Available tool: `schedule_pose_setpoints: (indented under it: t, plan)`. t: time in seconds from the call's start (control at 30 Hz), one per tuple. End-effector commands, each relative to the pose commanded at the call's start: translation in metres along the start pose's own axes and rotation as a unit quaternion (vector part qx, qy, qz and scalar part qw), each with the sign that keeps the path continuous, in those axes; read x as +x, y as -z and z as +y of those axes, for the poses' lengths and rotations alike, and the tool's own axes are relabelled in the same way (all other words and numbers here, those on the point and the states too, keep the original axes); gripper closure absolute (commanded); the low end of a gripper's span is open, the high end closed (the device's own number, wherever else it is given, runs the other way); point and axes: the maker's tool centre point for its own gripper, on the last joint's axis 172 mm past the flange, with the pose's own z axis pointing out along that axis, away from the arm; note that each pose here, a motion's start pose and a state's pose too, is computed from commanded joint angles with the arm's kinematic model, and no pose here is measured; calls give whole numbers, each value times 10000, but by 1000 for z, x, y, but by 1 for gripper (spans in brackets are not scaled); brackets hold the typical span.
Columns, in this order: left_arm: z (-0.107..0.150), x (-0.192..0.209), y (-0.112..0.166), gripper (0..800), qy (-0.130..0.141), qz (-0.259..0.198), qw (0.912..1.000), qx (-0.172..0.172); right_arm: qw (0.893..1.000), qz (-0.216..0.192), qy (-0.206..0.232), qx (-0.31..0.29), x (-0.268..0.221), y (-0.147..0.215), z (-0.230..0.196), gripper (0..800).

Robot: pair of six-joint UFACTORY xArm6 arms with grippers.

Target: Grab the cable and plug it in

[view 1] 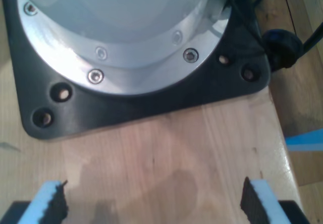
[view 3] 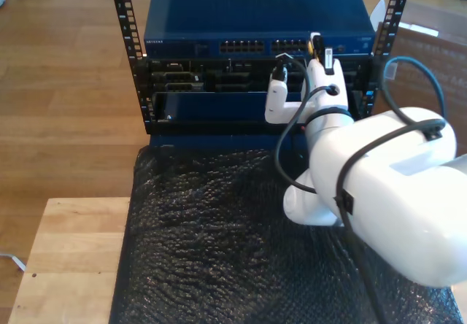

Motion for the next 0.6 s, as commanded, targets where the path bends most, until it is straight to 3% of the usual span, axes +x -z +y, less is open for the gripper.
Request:
schedule_pose_setpoints:
  t: [0.1, 0.27, 0.47, 0.6]
  plan:
    - [0, 0, 0, 0, 0, 0, 10000, 0, 9992, 51, 11, 407, -5, 9, -7, 263]
    - [0, 0, 0, 0, 0, 0, 10000, 0, 9945, 105, -58, 1037, -13, 18, -12, 213]
    - [0, 0, 0, 0, 0, 0, 10000, 0, 9901, -53, -131, 1399, -53, 29, 5, 210]
    - [0, 0, 0, 0, 0, -8, 10000, 0, 9857, -74, 65, 1683, -80, 39, 13, 207]
